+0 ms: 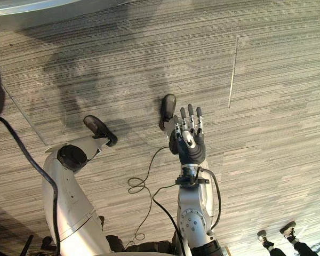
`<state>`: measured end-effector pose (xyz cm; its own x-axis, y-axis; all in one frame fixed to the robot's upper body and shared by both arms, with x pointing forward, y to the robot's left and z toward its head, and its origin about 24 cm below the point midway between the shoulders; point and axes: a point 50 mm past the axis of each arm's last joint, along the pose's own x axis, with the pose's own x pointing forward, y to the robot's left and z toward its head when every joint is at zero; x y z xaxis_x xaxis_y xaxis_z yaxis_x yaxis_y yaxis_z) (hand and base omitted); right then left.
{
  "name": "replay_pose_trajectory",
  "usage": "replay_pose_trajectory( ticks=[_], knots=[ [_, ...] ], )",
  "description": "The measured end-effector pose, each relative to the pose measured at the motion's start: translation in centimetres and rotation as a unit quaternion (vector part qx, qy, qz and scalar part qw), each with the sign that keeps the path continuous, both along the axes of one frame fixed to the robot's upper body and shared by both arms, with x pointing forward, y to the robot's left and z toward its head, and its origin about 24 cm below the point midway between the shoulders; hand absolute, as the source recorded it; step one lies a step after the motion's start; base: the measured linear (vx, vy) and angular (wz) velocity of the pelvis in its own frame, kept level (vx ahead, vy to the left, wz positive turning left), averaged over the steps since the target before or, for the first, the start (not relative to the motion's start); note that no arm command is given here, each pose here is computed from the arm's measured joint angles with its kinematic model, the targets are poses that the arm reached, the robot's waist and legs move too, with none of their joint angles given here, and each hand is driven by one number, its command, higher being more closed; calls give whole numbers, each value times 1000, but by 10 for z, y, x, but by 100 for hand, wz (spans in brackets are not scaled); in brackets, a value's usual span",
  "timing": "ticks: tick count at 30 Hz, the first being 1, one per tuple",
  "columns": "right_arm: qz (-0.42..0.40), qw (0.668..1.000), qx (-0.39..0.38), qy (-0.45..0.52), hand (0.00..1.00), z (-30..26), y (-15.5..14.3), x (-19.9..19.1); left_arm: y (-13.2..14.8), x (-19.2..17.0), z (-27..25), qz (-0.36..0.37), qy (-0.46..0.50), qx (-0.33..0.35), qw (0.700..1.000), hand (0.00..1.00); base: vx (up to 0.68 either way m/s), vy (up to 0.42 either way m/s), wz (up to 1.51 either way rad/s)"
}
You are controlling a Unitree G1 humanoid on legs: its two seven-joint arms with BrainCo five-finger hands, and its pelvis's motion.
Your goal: Pick up the laundry basket with both hands and put the clothes into the washing machine.
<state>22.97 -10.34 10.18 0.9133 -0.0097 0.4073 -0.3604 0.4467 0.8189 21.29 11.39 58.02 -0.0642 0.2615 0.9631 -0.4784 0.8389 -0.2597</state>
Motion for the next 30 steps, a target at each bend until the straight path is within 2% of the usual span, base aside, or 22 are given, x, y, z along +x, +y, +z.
replay_pose_trajectory(
  ticks=[1, 4, 6, 10, 13, 15, 19, 23, 26, 28, 30],
  knots=[
    [0, 1000, 10, -10, 0, 0, -2, 0, -1, -3, 1, 95, -15, 25, 995, 0, 9, 27, 11],
    [-2, 999, 29, -14, 0, -2, -7, 1, -14, 4, -3, 250, -7, 108, 962, 0, 5, 35, 16],
    [3, 999, 38, -10, 0, -6, -8, 2, -18, 13, -8, 293, 13, 146, 945, 0, 5, 53, 4],
    [18, 999, 37, 6, 0, -14, -5, 3, -19, 33, -19, 315, 62, 185, 929, 0, -2, 54, -5],
    [26, 999, 32, 16, 0, -18, -4, 4, -18, 52, -32, 257, 118, 200, 938, 0, -24, 44, -10],
    [31, 999, 28, 26, 0, -21, -3, 5, -8, 79, -56, 183, 170, 175, 952, 0, -37, 23, -12],
    [21, 999, 25, 42, 0, -27, -6, 6, 23, 120, -93, 98, 282, 122, 946, 0, -38, 0, -17],
    [10, 997, 13, 73, 0, -38, -14, 9, 56, 156, -147, -13, 399, 78, 913, 0, -18, -7, -2],
    [-4, 996, 14, 93, 0, -48, -23, 10, 72, 173, -187, -73, 452, 47, 888, 0, -17, 5, -4],
    [-13, 994, 19, 103, 0, -53, -28, 12, 78, 181, -210, -95, 474, 25, 875, 0, -13, 2, 2],
    [-24, 993, 30, 115, 0, -57, -34, 16, 93, 189, -253, -115, 515, -10, 849, 0, -14, 1, 2]
  ],
)
